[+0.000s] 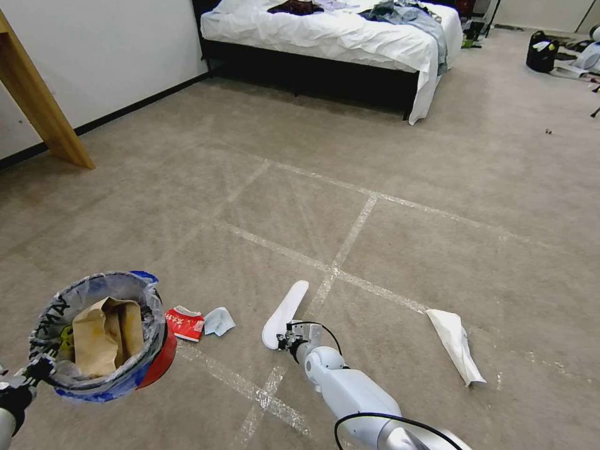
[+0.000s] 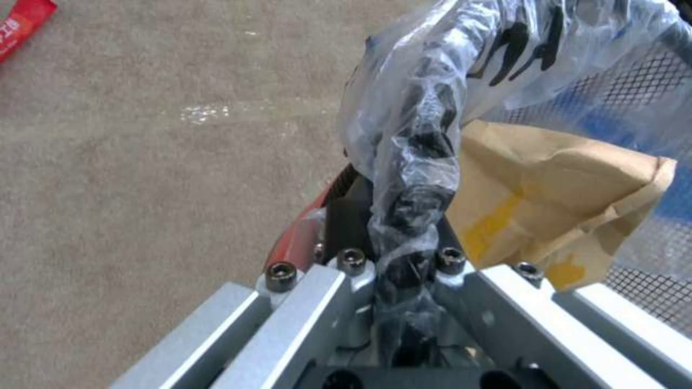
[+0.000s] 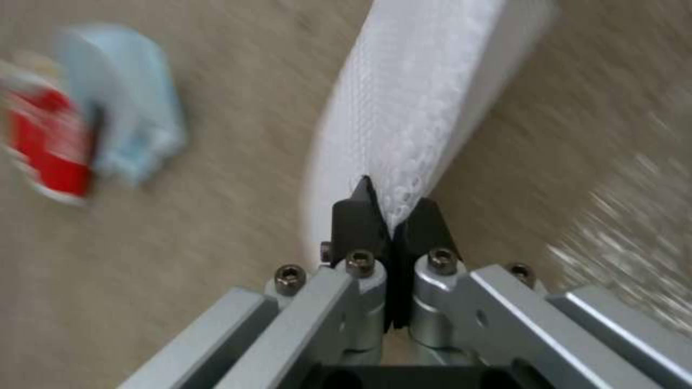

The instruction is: Pick up the trash bin and place the garbage on the floor into it.

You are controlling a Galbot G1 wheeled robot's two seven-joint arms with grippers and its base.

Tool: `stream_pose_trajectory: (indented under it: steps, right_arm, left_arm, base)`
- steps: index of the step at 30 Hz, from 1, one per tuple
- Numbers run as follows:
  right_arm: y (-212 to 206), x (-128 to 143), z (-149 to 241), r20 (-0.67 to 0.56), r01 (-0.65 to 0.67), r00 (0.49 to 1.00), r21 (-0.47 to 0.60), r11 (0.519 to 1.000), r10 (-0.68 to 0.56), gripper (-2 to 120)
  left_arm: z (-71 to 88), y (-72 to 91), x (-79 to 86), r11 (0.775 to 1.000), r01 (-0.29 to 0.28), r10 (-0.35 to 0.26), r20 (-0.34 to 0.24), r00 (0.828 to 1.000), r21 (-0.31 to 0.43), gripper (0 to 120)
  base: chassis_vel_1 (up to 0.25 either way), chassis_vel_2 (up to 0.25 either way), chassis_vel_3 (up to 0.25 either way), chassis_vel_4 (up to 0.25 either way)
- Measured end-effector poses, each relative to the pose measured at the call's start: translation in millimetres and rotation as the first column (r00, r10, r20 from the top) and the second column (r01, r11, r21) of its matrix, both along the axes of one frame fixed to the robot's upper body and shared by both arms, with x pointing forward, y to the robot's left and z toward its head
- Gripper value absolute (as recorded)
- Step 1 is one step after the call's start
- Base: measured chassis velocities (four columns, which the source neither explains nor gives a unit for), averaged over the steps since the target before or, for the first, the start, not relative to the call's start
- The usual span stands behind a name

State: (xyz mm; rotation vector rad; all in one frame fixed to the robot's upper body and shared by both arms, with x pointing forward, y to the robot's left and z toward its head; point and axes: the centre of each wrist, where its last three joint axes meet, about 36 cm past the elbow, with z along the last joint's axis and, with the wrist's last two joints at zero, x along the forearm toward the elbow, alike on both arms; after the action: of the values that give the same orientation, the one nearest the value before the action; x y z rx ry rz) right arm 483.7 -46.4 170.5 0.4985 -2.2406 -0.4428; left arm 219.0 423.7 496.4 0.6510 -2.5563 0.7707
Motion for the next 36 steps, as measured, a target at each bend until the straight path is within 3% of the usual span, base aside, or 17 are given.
stream_pose_trajectory:
  steps: [9,11,15,17,18,20,21,22,23,25,27,29,31,33,36]
  right_arm:
    - [-18.8,10.9,51.3,0.198,0.001,0.98,0.073,0.997,-0.015,0]
    - [-26.3,20.7,87.0,0.318,-0.016,0.948,0.118,0.993,-0.023,0]
    - [-27.0,26.3,109.9,0.408,-0.037,0.913,0.138,0.99,-0.023,0]
    - [-27.1,36.3,160.3,0.577,-0.094,0.817,0.171,0.981,-0.023,0]
    - [-27.1,36.3,160.3,0.577,-0.094,0.817,0.171,0.981,-0.023,0]
    - [-23.8,41.4,211.9,0.707,-0.184,0.707,0.212,0.96,-0.021,0]
    - [-23.8,41.4,211.9,0.707,-0.184,0.707,0.212,0.96,-0.021,0]
    - [-22.4,43.9,235.8,0.758,-0.232,0.652,0.227,0.946,-0.022,0]
    - [-22.4,43.9,235.8,0.758,-0.232,0.652,0.227,0.946,-0.022,0]
    - [-11.9,39.6,293.1,0.836,-0.363,0.548,0.263,0.894,-0.024,0]
    - [-9.4,38.2,305.7,0.848,-0.392,0.529,0.27,0.88,-0.025,0]
    - [7.3,27.0,360.0,0.891,-0.526,0.455,0.28,0.803,-0.013,0]
    - [8.3,26.3,363.1,0.893,-0.534,0.451,0.279,0.798,-0.01,0]
    - [22.2,15.4,398.9,0.914,-0.628,0.403,0.24,0.74,0.045,0]
    - [31.6,6.7,410.2,0.925,-0.678,0.363,0.177,0.714,0.115,0]
  left_arm:
    - [4.8,-4.5,1.8,1.0,0.019,-0.019,0.002,1.0,0.007,0]
    - [6.4,-7.4,3.8,1.0,0.026,-0.026,-0.001,1.0,0.008,0]
    - [7.3,-8.9,5.3,0.999,0.035,-0.035,-0.003,0.999,0.007,0]
    - [9.9,-10.3,9.0,0.998,0.058,-0.058,-0.006,0.998,0.007,0]
    - [9.9,-10.3,9.0,0.998,0.058,-0.058,-0.006,0.998,0.007,0]
    - [13.6,-9.9,14.0,0.997,0.082,-0.082,-0.007,0.997,0.009,0]
    - [13.6,-9.9,14.0,0.997,0.082,-0.082,-0.007,0.997,0.009,0]
    - [15.3,-9.9,16.5,0.996,0.094,-0.094,-0.007,0.996,0.008,0]
    - [15.3,-9.9,16.5,0.996,0.094,-0.094,-0.007,0.996,0.008,0]
    - [18.2,-10.0,21.0,0.994,0.112,-0.112,-0.01,0.994,0.012,0]
    - [18.6,-10.0,21.8,0.993,0.115,-0.115,-0.011,0.993,0.013,0]
    - [20.3,-9.1,24.6,0.992,0.125,-0.124,-0.012,0.992,0.019,0]
    - [20.3,-9.0,24.7,0.992,0.125,-0.125,-0.013,0.992,0.019,0]
    - [20.9,-8.7,25.8,0.992,0.128,-0.128,-0.013,0.992,0.02,0]
    - [21.2,-8.6,26.4,0.992,0.128,-0.128,-0.01,0.992,0.018,0]
  base:
    - [0.0,0.0,0.0,0.0]
    - [0.0,0.0,0.0,0.0]
    - [0.0,0.0,0.0,0.0]
    - [0.0,0.0,0.0,0.0]
    - [0.0,0.0,0.0,0.0]
    - [0.0,0.0,0.0,0.0]
    - [0.0,0.0,0.0,0.0]
    - [0.0,0.0,0.0,0.0]
    - [0.0,0.0,0.0,0.0]
    - [0.0,0.0,0.0,0.0]
    - [0.0,0.0,0.0,0.0]
    - [0.0,0.0,0.0,0.0]
    - [0.0,0.0,0.0,0.0]
    - [0.0,0.0,0.0,0.0]
    - [0.0,0.0,0.0,0.0]
